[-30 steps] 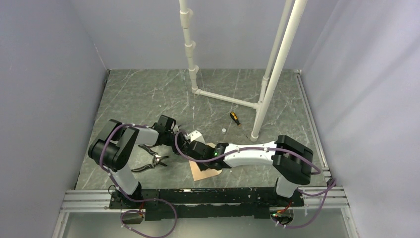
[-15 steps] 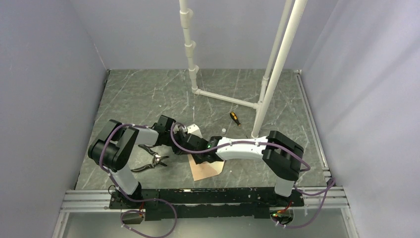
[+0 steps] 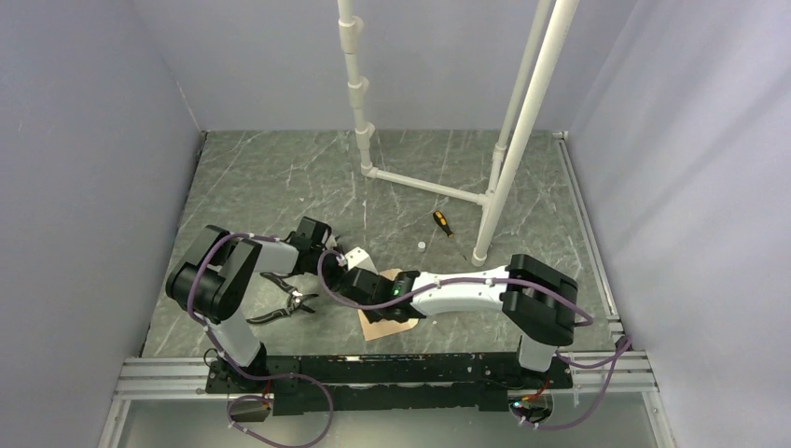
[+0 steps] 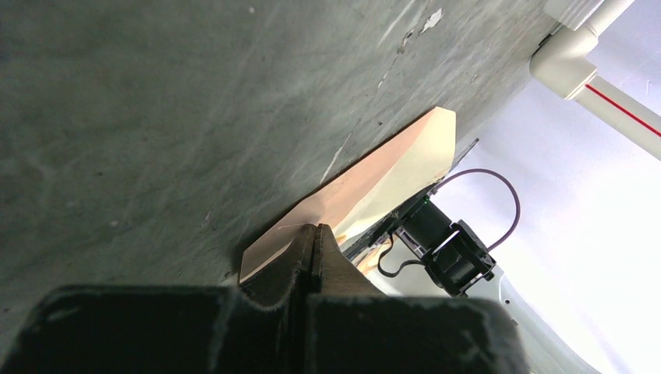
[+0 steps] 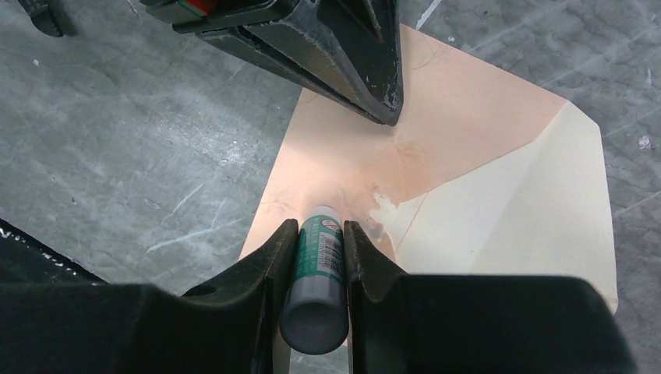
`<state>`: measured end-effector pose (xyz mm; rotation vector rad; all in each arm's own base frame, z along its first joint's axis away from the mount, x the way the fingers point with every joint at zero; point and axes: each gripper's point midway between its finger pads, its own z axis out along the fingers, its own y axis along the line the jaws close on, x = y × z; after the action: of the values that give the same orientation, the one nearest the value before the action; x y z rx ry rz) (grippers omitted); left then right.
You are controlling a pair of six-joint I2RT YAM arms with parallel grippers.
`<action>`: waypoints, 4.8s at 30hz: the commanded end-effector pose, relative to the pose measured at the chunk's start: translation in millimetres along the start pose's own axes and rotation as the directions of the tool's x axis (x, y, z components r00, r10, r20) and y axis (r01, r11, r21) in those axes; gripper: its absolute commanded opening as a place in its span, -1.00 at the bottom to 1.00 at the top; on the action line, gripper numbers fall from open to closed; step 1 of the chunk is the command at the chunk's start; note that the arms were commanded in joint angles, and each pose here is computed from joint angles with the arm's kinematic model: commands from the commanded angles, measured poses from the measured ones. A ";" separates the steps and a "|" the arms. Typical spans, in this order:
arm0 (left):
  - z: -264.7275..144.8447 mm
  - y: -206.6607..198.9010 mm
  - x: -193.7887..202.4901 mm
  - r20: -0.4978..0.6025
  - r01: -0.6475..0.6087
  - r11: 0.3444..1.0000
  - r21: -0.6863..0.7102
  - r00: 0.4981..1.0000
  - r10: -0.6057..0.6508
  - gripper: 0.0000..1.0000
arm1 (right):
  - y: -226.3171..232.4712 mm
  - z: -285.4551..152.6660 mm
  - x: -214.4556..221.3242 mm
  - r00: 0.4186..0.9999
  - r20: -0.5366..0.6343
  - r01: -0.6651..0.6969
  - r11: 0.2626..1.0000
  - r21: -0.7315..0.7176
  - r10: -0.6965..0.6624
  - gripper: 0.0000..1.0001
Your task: Place the letter into the envelope and seal it
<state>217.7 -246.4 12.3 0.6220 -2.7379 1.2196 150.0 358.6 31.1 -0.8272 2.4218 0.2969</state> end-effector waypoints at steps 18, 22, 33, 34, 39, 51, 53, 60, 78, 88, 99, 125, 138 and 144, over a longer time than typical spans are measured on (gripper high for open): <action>10.2 71.8 -4.2 0.096 0.060 0.964 -0.258 0.995 -0.036 -0.95 | -21.1 7.3 20.7 0.994 -0.098 -0.038 0.997 0.069 0.044 -1.00; 11.3 72.2 -4.0 0.093 0.061 0.965 -0.255 0.995 -0.038 -0.95 | -28.9 -5.5 37.0 0.985 -0.145 -0.081 0.991 0.102 0.095 -1.00; 10.3 71.8 -3.2 0.094 0.061 0.965 -0.253 0.995 -0.038 -0.95 | -48.4 8.8 15.7 0.983 -0.115 -0.121 0.979 0.166 0.142 -1.00; 10.2 71.7 -3.2 0.095 0.061 0.966 -0.253 0.995 -0.038 -0.95 | -47.2 10.0 8.9 0.986 -0.101 -0.118 0.980 0.161 0.135 -1.00; 9.1 69.3 -3.8 0.097 0.056 0.967 -0.249 0.995 -0.033 -0.95 | -33.9 5.1 -11.0 0.992 -0.048 -0.113 0.990 0.084 0.118 -1.00; 10.0 67.0 -5.8 0.091 0.041 0.968 -0.249 0.996 -0.019 -0.95 | -45.2 -75.4 -61.6 0.931 0.176 -0.307 0.946 -0.104 0.321 -1.00; 10.4 65.6 -6.5 0.088 0.035 0.968 -0.247 0.996 -0.013 -0.95 | -60.4 -79.7 -57.3 0.902 0.195 -0.373 0.923 -0.095 0.384 -1.00; 6.2 53.7 -9.0 0.085 -0.008 0.973 -0.231 0.996 0.028 -0.95 | -104.7 -83.6 -29.0 0.778 0.217 -0.595 0.802 -0.050 0.590 -1.00; -24.5 21.6 -7.2 0.145 -0.179 0.969 -0.170 0.968 0.204 -0.84 | -128.7 -42.1 -94.3 0.718 0.150 -0.678 0.731 -0.070 0.680 -1.00; -67.3 10.4 -17.0 0.312 -0.148 0.955 -0.257 0.923 0.227 -0.64 | -83.8 0.5 -132.3 0.715 -0.117 -0.688 0.666 -0.287 0.689 -1.00; -121.6 28.8 -37.8 0.539 -0.038 0.925 -0.378 0.803 0.253 -0.45 | -58.9 37.1 -138.6 0.560 -0.392 -0.819 0.419 -0.392 0.730 -0.98; -94.1 -18.2 -141.6 0.494 -0.126 0.956 -0.264 0.834 0.246 -0.24 | -76.2 71.0 -118.7 0.363 -0.500 -0.927 0.249 -0.280 0.786 -0.24; -30.4 -39.8 -166.8 0.285 -0.224 0.967 -0.121 0.926 0.250 -0.12 | -88.0 44.9 -115.0 0.472 -0.396 -0.878 0.382 -0.287 0.788 0.01; -30.4 -34.1 -172.3 0.274 -0.231 0.958 -0.171 0.923 0.271 -0.14 | -94.9 25.8 -111.7 0.539 -0.335 -0.839 0.457 -0.296 0.773 0.00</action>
<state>389.9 -192.5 28.8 0.5354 -3.1914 1.1277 293.3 361.4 51.3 0.3955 2.8302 1.2773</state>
